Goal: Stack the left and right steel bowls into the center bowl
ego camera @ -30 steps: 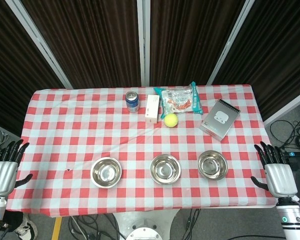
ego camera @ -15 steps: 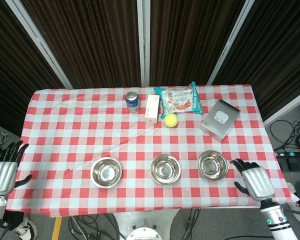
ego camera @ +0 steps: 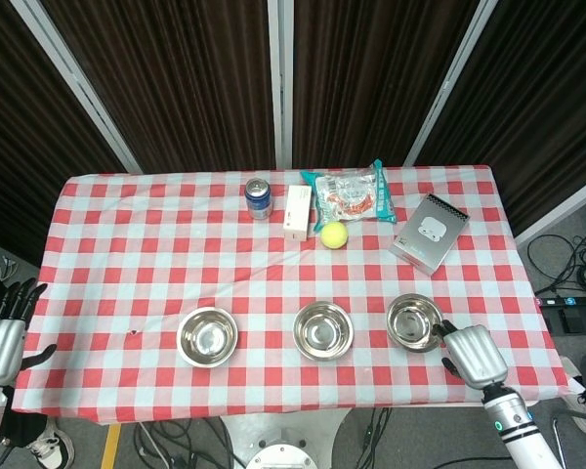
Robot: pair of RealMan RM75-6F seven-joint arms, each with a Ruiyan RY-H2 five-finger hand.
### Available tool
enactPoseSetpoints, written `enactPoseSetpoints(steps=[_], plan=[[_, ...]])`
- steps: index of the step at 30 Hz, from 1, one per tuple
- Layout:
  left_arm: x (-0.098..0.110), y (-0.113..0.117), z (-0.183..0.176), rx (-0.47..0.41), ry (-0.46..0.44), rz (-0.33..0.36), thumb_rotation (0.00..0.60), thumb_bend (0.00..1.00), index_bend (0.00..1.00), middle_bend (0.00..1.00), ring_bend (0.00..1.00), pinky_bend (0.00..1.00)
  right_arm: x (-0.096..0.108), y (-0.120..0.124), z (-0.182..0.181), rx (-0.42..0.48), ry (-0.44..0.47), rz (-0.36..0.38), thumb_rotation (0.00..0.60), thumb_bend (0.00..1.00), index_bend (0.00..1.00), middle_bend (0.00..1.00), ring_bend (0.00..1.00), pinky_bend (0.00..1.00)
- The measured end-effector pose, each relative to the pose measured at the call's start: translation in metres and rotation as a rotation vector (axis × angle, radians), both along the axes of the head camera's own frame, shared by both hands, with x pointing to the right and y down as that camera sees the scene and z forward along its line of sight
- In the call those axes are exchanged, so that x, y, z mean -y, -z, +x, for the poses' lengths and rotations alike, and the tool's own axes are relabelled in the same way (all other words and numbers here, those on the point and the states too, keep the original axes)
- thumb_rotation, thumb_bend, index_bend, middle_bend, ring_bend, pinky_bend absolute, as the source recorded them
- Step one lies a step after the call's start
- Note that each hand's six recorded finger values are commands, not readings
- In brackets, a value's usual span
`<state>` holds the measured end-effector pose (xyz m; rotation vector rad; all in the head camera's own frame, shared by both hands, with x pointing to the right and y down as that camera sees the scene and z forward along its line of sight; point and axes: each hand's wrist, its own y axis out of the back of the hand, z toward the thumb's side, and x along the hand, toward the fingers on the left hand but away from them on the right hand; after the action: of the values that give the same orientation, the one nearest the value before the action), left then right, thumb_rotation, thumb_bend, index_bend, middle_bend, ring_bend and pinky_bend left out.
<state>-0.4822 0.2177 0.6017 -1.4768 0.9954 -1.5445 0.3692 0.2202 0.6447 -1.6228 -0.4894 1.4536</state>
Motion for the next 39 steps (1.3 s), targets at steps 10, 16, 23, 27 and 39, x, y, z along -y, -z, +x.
enactPoseSetpoints(steps=[10,16,23,27,39], plan=[[0.002,-0.003,-0.008,-0.009,0.028,-0.006,0.600,0.16,0.16,0.15,0.07,0.18,0.001,-0.015,-0.002,0.015,-0.017,-0.030,0.600,0.17,0.40,0.41,0.79,0.78],[0.002,-0.002,-0.016,0.001,0.056,0.001,0.600,0.16,0.16,0.15,0.07,0.18,0.001,-0.027,-0.005,0.014,-0.005,-0.038,0.600,0.17,0.41,0.42,0.80,0.78],[0.004,0.000,-0.019,0.014,0.063,0.017,0.600,0.16,0.16,0.15,0.07,0.18,0.003,-0.041,-0.014,0.019,0.028,-0.044,0.600,0.18,0.44,0.44,0.80,0.78],[0.005,-0.001,-0.022,0.033,0.065,0.020,0.600,0.16,0.16,0.15,0.07,0.18,0.004,-0.046,-0.018,0.016,0.044,-0.040,0.600,0.20,0.45,0.45,0.81,0.78],[0.004,-0.008,-0.032,0.054,0.096,0.014,0.600,0.16,0.16,0.15,0.07,0.18,0.009,-0.059,-0.026,0.011,0.069,-0.050,0.600,0.27,0.48,0.47,0.82,0.78]])
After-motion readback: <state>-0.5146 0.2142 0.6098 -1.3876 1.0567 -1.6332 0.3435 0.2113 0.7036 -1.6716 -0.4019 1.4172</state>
